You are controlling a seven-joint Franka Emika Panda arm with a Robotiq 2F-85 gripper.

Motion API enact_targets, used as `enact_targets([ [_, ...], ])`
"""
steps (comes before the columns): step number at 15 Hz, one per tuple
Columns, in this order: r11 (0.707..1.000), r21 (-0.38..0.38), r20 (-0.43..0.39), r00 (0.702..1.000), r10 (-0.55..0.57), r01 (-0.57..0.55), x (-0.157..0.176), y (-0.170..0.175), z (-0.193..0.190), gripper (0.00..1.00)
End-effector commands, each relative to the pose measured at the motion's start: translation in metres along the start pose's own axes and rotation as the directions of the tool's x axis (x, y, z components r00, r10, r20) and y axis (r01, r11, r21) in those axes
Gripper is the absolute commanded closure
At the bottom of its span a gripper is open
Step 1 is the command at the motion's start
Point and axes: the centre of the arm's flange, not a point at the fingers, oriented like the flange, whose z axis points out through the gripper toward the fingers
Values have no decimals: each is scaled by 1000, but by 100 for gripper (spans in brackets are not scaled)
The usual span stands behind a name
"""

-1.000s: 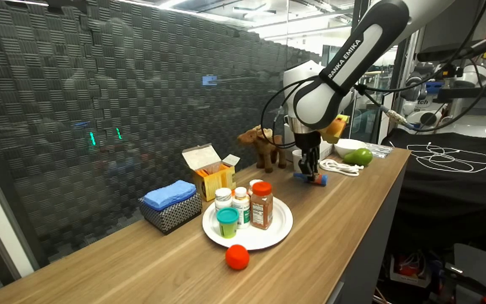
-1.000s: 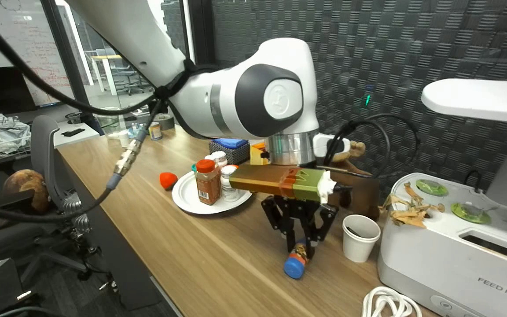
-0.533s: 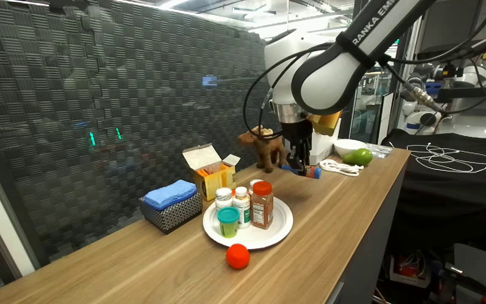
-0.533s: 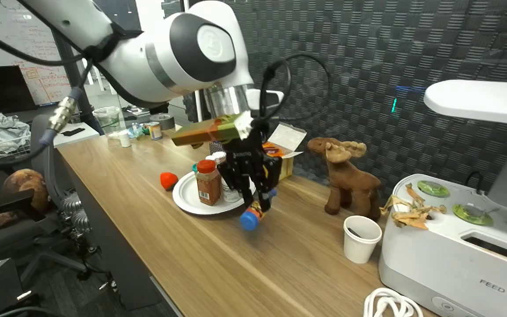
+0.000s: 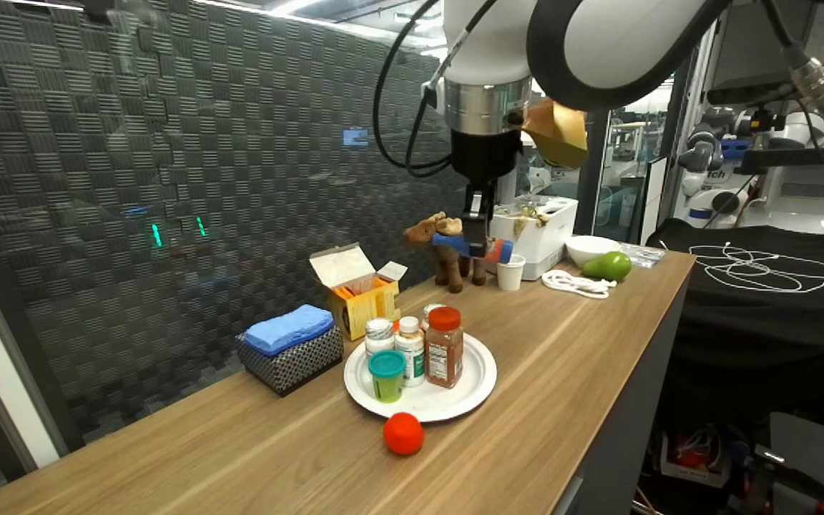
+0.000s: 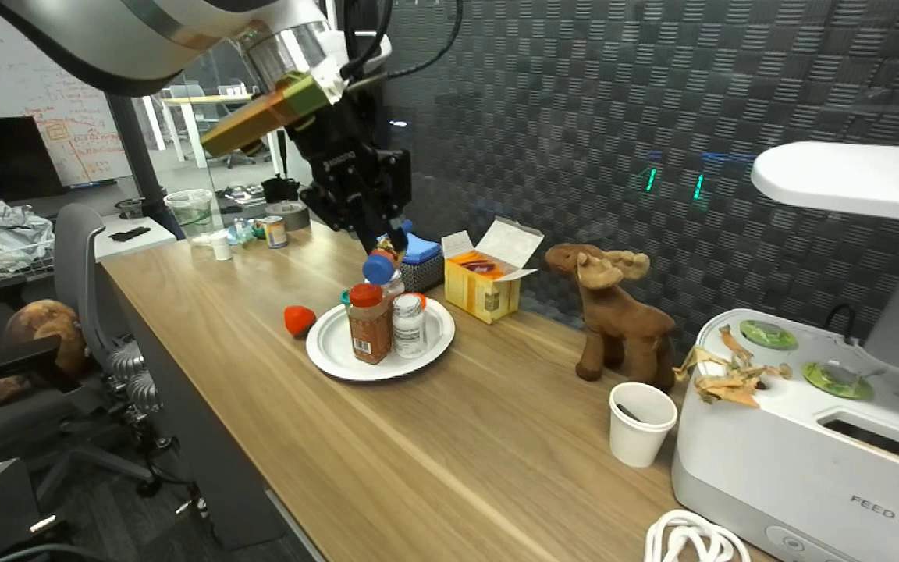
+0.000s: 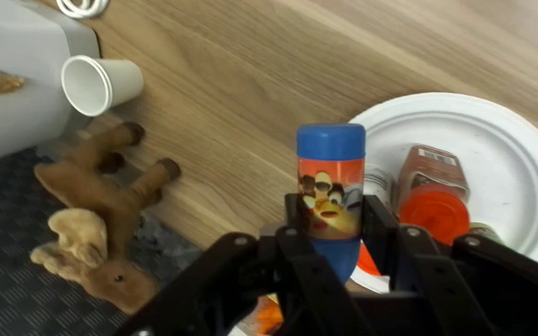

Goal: Pick up all the objects surrounding the white plate and arrange them on the plate

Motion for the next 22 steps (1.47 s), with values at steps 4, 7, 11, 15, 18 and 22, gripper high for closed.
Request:
enact_targets([
  [4, 940, 125, -118, 946, -303, 316, 13, -53, -10, 90],
  [7, 880, 158, -141, 892, -429, 448, 15, -78, -6, 90],
  [11, 820, 189, -161, 841, -517, 540, 15, -97, 4, 90],
  [15, 798, 221, -158, 828, -538, 561, 17, -98, 23, 90],
  [18, 794, 277, -155, 841, -519, 541, 19, -94, 40, 90],
  [22, 790, 330, -148, 855, -498, 517, 24, -89, 62, 90],
])
